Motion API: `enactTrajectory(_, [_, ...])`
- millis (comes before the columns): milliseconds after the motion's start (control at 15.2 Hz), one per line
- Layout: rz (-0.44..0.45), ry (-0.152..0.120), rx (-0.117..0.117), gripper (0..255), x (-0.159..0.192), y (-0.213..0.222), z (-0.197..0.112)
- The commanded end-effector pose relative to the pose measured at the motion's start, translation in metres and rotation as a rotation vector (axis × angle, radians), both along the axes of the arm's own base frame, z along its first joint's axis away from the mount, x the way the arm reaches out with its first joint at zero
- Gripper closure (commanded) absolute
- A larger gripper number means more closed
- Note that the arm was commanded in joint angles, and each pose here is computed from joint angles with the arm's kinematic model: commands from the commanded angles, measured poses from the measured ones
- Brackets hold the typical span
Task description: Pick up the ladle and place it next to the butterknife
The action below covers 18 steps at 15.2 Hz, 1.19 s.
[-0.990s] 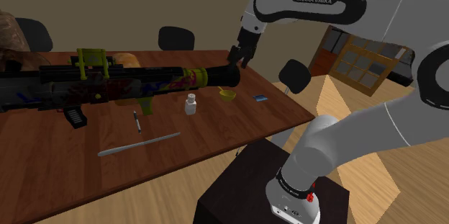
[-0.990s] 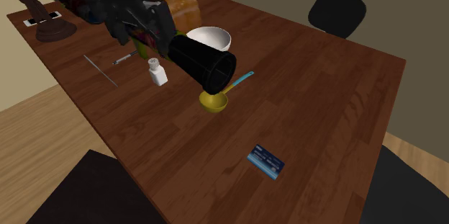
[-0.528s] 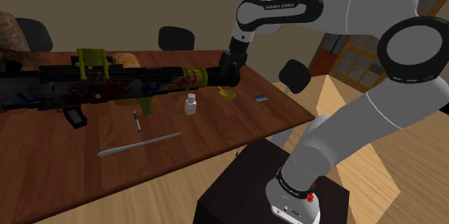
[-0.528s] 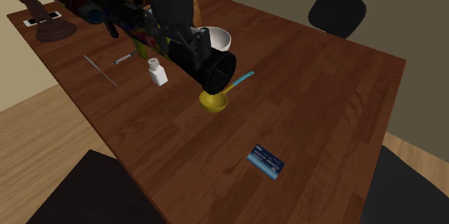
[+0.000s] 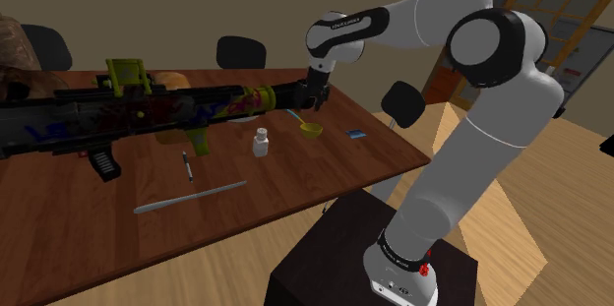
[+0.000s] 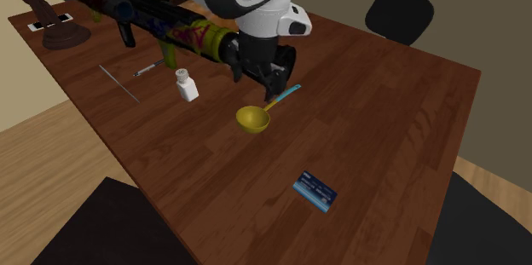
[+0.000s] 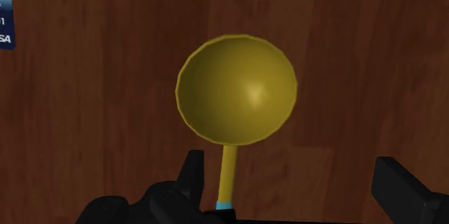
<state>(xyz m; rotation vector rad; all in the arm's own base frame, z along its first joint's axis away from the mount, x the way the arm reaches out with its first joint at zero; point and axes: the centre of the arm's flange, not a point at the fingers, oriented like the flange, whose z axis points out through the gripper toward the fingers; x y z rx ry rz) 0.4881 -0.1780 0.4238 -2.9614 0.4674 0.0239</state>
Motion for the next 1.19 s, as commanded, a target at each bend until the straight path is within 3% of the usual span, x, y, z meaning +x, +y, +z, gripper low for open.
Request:
enactTrajectory(0, [-0.035, 0.013, 0.012, 0, 0.012, -0.015, -0.019])
enactTrajectory(198, [-0.086, 0.032, 0.031, 0, 0.028, -0.04, -0.05])
enactTrajectory(726, [-0.091, 0.034, 0.033, 0, 0.029, -0.035, -0.092])
enactTrajectory(1122, [-0.091, 0.034, 0.033, 0, 0.029, -0.035, -0.092])
